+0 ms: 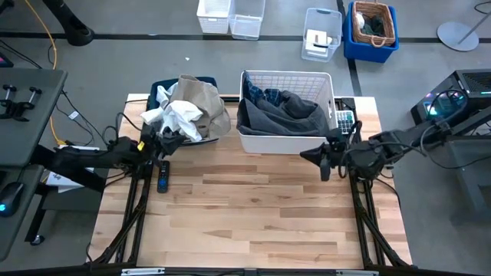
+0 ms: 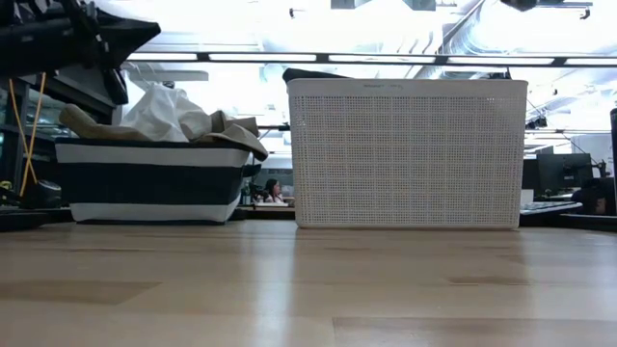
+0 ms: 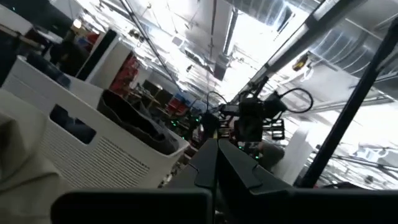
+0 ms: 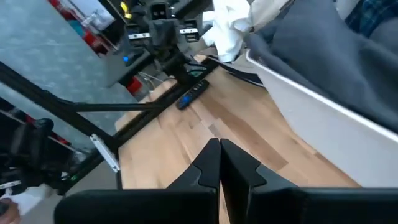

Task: Sort clothes
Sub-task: Return to Home Position

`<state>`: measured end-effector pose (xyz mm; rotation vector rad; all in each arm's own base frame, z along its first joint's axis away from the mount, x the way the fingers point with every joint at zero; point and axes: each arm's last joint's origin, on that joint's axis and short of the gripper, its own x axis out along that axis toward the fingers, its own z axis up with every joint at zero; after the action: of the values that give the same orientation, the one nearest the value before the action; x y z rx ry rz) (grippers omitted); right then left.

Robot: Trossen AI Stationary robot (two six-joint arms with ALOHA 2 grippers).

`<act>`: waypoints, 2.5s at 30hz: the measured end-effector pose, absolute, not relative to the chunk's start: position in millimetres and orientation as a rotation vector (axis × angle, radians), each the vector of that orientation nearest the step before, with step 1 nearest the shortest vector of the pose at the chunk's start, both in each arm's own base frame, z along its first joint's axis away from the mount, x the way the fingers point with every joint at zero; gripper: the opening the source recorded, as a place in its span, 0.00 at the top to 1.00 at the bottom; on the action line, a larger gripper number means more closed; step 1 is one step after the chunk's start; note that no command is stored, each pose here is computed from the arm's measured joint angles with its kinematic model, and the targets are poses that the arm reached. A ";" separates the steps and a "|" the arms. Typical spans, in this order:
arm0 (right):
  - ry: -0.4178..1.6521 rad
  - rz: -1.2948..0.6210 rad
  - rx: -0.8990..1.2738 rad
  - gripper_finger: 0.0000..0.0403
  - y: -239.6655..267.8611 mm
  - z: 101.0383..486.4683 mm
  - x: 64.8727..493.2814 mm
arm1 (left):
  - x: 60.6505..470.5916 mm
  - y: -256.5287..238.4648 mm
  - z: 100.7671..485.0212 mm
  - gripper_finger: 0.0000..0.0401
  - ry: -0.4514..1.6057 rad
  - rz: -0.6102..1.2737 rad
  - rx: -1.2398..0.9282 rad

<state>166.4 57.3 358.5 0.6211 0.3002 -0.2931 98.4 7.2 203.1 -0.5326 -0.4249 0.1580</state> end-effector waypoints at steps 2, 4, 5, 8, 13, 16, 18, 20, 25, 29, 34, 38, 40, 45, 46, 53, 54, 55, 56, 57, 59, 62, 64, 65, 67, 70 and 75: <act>0.278 -0.269 0.626 1.00 60.4 349.8 163.2 | 98.8 6.8 202.1 1.00 -0.412 0.146 -0.541; 0.247 -0.239 0.638 1.00 64.9 337.9 158.7 | 99.1 6.5 201.6 1.00 -0.404 0.133 -0.551; 0.233 -0.229 0.639 1.00 67.2 329.9 156.2 | 99.1 6.4 201.6 1.00 -0.405 0.126 -0.565; 0.171 -0.209 0.637 1.00 71.4 303.5 148.5 | 99.4 6.3 200.9 1.00 -0.399 0.117 -0.612; 0.032 -0.174 0.596 1.00 61.8 269.1 131.4 | 99.6 6.2 200.6 1.00 -0.393 0.114 -0.603; -0.115 -0.132 0.567 1.00 46.0 259.9 123.6 | 99.6 6.1 200.6 1.00 -0.393 0.112 -0.603; -0.188 -0.056 0.548 1.00 37.1 252.7 120.3 | 99.6 6.1 200.5 1.00 -0.392 0.113 -0.603; -0.224 0.004 0.527 1.00 29.7 243.3 119.5 | 99.6 6.1 200.4 1.00 -0.391 0.113 -0.603; -0.187 0.071 0.464 1.00 18.2 220.7 120.1 | 99.7 6.1 200.4 1.00 -0.391 0.113 -0.603; -0.141 0.071 0.392 1.00 14.7 202.5 121.1 | 99.7 6.1 200.3 1.00 -0.390 0.114 -0.602; -0.129 0.052 0.380 1.00 12.3 181.9 119.9 | 99.7 6.1 200.3 1.00 -0.390 0.114 -0.602; -0.069 0.034 0.401 1.00 12.1 175.9 120.6 | 99.7 6.1 200.3 1.00 -0.389 0.114 -0.602; -0.008 0.000 0.452 1.00 11.5 169.4 120.8 | 99.8 6.1 200.2 1.00 -0.388 0.115 -0.602; 0.157 -0.048 0.498 1.00 11.1 153.0 119.6 | 99.9 6.2 199.9 1.00 -0.385 0.116 -0.602; 0.187 -0.056 0.492 1.00 11.1 150.0 119.0 | 99.9 6.1 199.9 1.00 -0.385 0.116 -0.602; 0.331 -0.083 0.470 1.00 10.9 136.5 115.4 | 100.1 6.2 199.3 1.00 -0.378 0.118 -0.601; 0.318 -0.078 0.472 1.00 10.9 137.8 114.9 | 100.3 6.2 198.5 1.00 -0.370 0.124 -0.601; 0.293 -0.066 0.477 1.00 11.0 140.4 113.9 | 100.2 6.3 197.7 1.00 -0.361 0.126 -0.600; 0.266 -0.055 0.481 1.00 10.9 143.1 112.9 | 99.9 6.3 196.9 1.00 -0.354 0.128 -0.600; 0.239 -0.045 0.486 1.00 10.9 145.8 111.8 | 99.1 6.2 196.8 1.00 -0.354 0.128 -0.600; 0.172 -0.023 0.496 1.00 10.6 152.1 108.4 | 96.0 6.2 196.5 1.00 -0.359 0.126 -0.600; 0.049 0.010 0.511 1.00 9.8 163.0 101.8 | 92.5 7.0 193.4 1.00 -0.339 0.142 -0.598; -0.024 0.030 0.521 1.00 8.8 169.0 97.0 | 94.0 7.9 187.6 1.00 -0.280 0.170 -0.590; -0.045 0.035 0.525 1.00 8.4 170.9 96.5 | 94.8 8.0 183.9 1.00 -0.247 0.185 -0.587; -0.064 0.038 0.526 1.00 7.9 172.7 96.5 | 95.8 7.5 176.6 1.00 -0.169 0.203 -0.581; -0.041 0.032 0.523 1.00 7.5 170.4 96.7 | 96.3 5.9 172.5 1.00 -0.115 0.189 -0.558; -0.034 0.032 0.520 1.00 6.1 169.6 96.9 | 96.6 3.9 170.9 1.00 -0.087 0.159 -0.509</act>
<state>96.9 6.1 169.6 0.5198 -0.0337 0.0323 96.6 3.9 170.9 -0.5093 -0.0868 0.1591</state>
